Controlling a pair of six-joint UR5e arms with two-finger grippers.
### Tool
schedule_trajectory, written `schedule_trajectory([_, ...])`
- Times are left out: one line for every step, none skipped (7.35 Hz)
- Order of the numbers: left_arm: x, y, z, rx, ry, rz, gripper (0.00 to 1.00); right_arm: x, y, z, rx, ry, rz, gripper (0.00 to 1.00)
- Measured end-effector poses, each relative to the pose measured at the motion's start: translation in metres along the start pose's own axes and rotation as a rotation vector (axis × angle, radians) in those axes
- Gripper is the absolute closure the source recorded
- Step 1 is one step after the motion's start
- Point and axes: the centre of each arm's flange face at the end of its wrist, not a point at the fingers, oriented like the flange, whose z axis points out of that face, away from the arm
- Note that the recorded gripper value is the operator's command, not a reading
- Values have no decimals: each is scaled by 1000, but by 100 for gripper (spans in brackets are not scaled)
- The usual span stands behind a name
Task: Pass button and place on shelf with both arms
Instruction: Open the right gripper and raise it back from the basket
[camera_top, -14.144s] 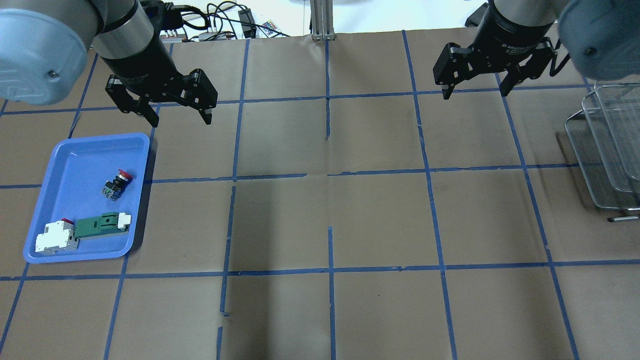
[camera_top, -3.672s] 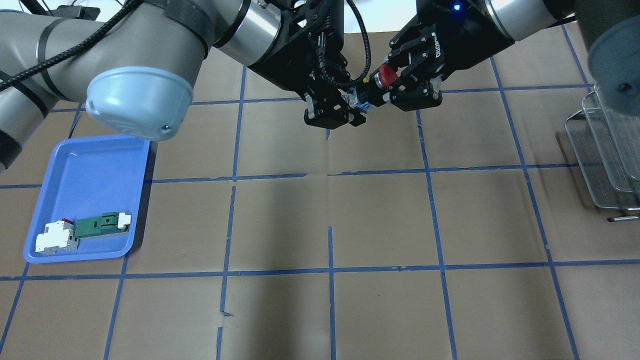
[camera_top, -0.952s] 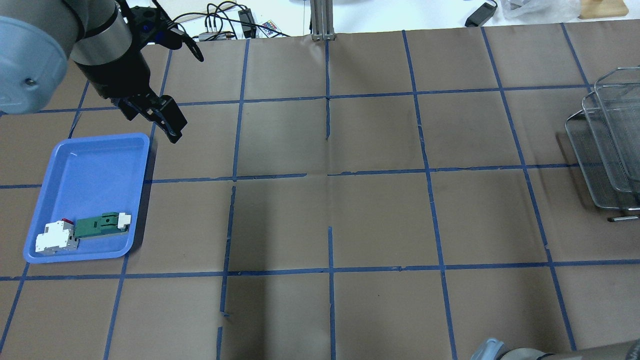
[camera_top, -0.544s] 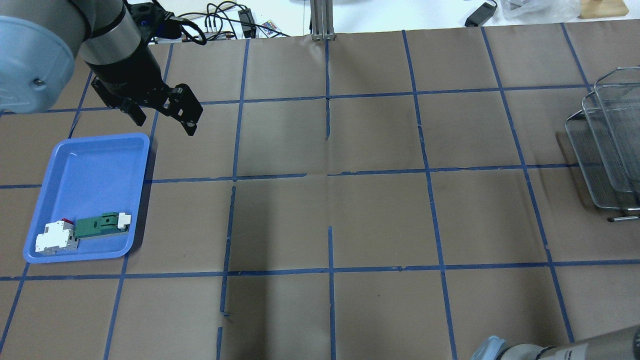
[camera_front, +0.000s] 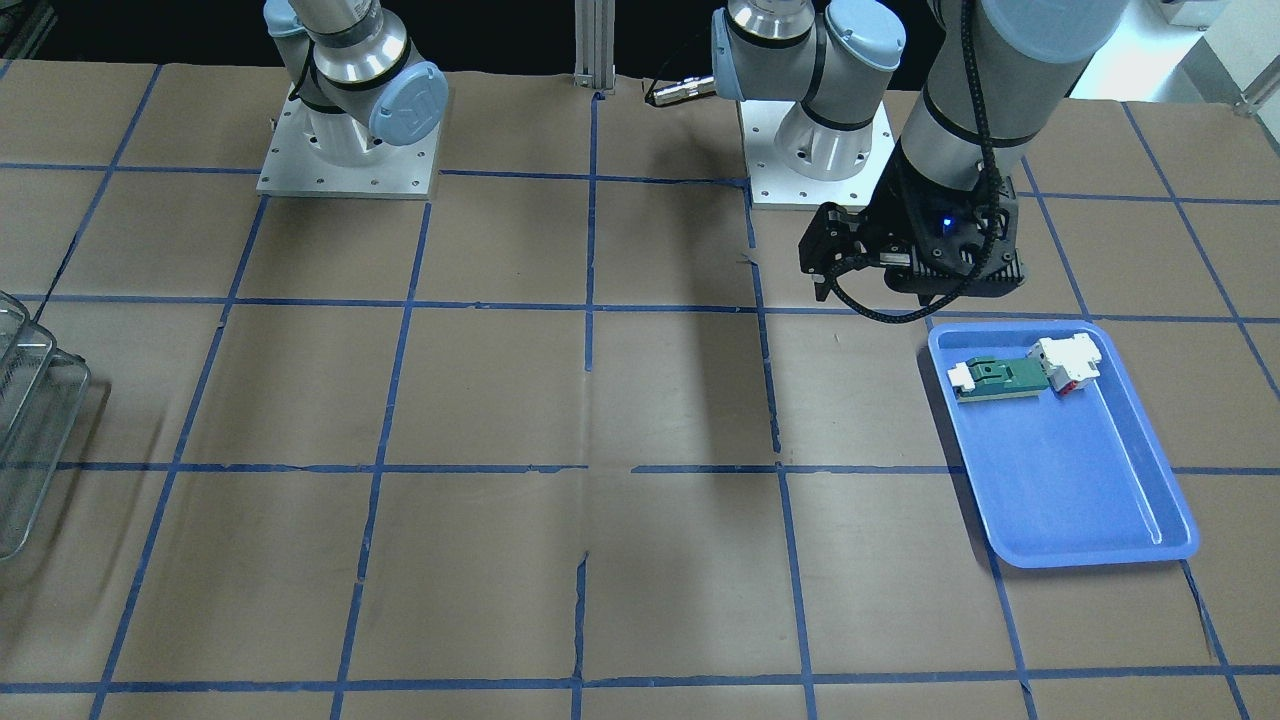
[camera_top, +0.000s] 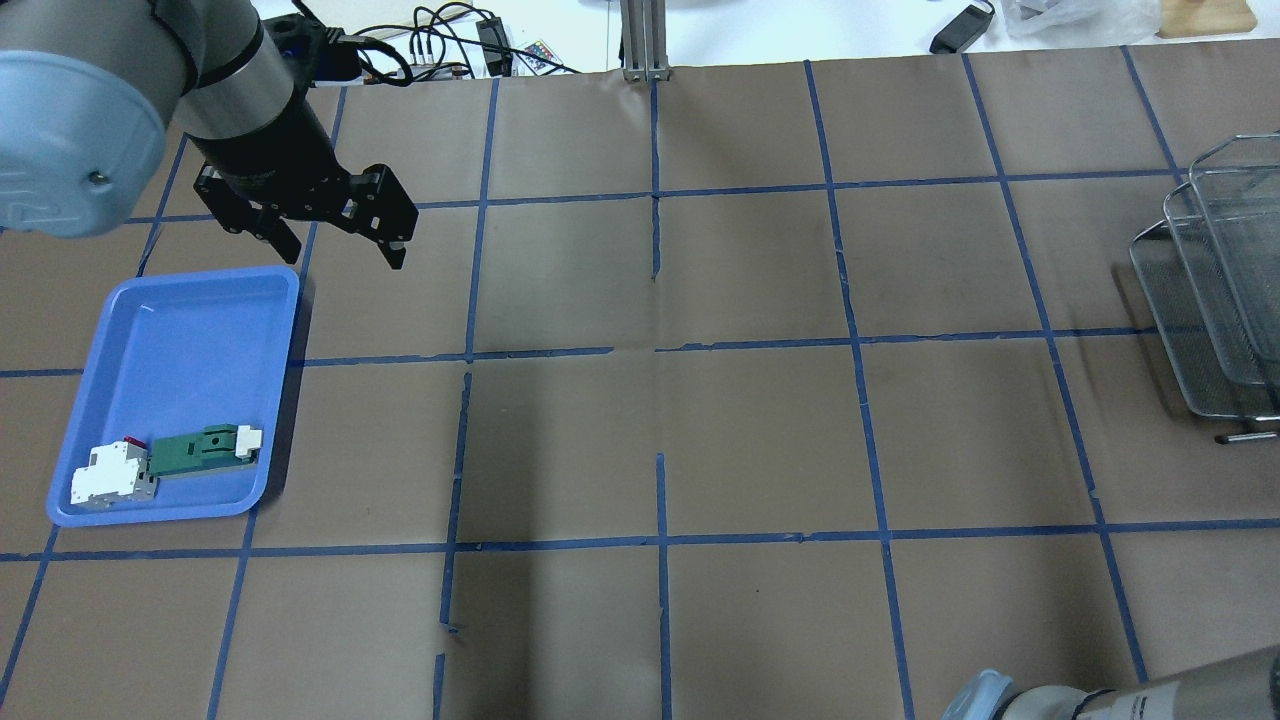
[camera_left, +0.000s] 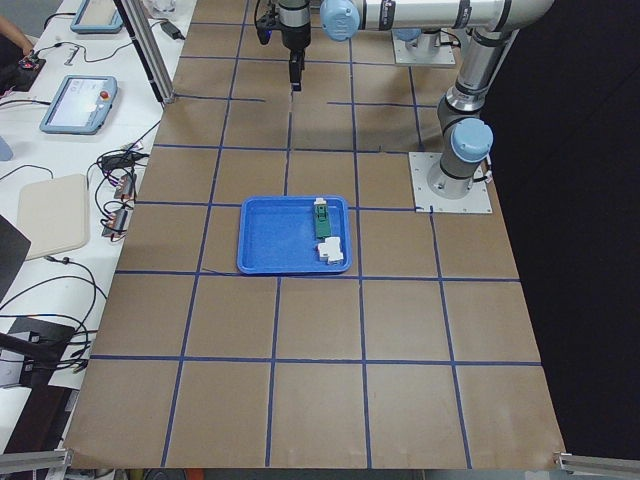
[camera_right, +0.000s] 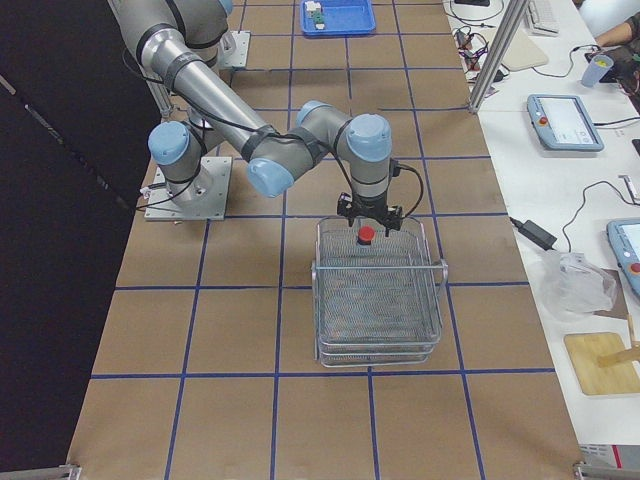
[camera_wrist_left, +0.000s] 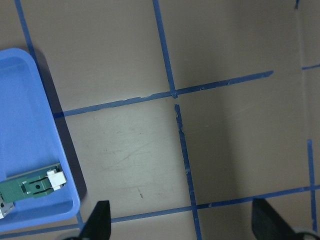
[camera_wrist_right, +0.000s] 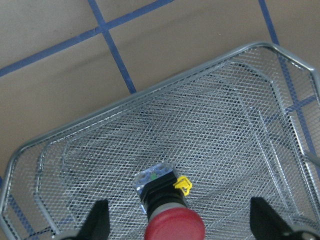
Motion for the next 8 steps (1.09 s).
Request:
schedule_trajectory([2, -2, -2, 6, 22, -34, 0, -9, -15, -18, 1, 8, 59, 0])
schedule_trajectory([3, -3, -4, 13, 33, -54, 0, -20, -43, -33, 9, 2, 134, 0])
schedule_trajectory([3, -3, -6, 20, 36, -60, 0, -29, -84, -40, 16, -19, 196, 0])
schedule_trajectory([2, -4, -8, 31, 36, -61, 0, -43, -131, -43, 25, -62, 262, 0])
schedule_trajectory([2, -3, -10, 42, 33, -64, 0, -65, -183, -48, 27, -116, 334, 0])
schedule_trajectory([2, -2, -14, 50, 31, -66, 0, -92, -236, -59, 23, -142, 396, 0])
schedule_trajectory([1, 0, -15, 54, 29, -69, 0, -123, -290, -71, 19, -150, 456, 0])
schedule_trajectory([1, 1, -17, 57, 28, -70, 0, -157, -338, -82, 14, -156, 514, 0])
